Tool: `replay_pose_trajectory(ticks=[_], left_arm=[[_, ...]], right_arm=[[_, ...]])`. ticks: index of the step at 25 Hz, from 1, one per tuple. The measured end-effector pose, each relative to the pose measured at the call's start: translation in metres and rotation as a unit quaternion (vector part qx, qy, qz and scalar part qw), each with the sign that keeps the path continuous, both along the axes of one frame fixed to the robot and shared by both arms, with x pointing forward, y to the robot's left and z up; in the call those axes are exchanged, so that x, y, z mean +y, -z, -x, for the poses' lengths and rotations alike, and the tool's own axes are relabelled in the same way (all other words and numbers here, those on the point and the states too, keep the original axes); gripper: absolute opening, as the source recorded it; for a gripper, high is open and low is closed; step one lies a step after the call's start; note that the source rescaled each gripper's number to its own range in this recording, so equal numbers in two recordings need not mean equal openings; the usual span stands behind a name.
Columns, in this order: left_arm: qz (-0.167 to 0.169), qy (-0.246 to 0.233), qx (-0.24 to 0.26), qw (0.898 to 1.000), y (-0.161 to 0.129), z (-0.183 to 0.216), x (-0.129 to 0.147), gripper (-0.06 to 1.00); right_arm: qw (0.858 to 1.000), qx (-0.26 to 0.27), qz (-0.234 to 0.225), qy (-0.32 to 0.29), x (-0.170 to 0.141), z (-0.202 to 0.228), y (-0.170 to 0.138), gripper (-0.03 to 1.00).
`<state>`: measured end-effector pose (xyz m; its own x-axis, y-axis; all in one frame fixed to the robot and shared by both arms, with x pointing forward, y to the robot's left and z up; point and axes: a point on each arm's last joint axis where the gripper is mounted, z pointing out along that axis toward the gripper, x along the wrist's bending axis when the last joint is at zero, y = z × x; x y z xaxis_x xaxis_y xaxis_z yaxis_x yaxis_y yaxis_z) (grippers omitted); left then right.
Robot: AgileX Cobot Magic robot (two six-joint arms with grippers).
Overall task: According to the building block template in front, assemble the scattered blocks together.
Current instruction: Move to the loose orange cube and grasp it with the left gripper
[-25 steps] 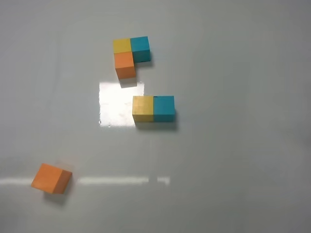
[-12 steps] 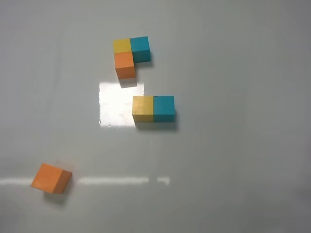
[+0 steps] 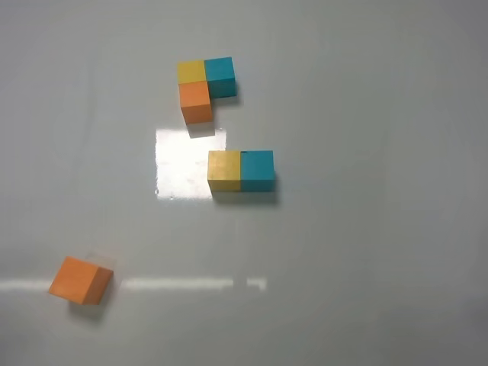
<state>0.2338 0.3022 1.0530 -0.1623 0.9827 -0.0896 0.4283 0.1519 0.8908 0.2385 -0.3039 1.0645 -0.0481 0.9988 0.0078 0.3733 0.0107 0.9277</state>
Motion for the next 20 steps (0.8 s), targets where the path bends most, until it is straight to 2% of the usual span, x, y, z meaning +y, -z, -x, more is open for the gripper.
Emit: replay_pose_trajectory(ticks=[15, 18, 20], left_arm=[[0.011, 0.007, 0.001, 1.0, 0.0, -0.001, -0.002, 0.71], [0.012, 0.023, 0.016, 1.0, -0.02, -0.009, -0.004, 0.71], [0.016, 0.031, 0.021, 0.999, -0.047, -0.019, -0.004, 0.71]], right_arm=[[1.0, -0.005, 0.009, 0.015, -0.002, 0.003, 0.002, 0.4], [1.0, -0.005, 0.009, 0.015, -0.002, 0.003, 0.002, 0.4], [1.0, -0.005, 0.009, 0.015, -0.002, 0.003, 0.002, 0.4]])
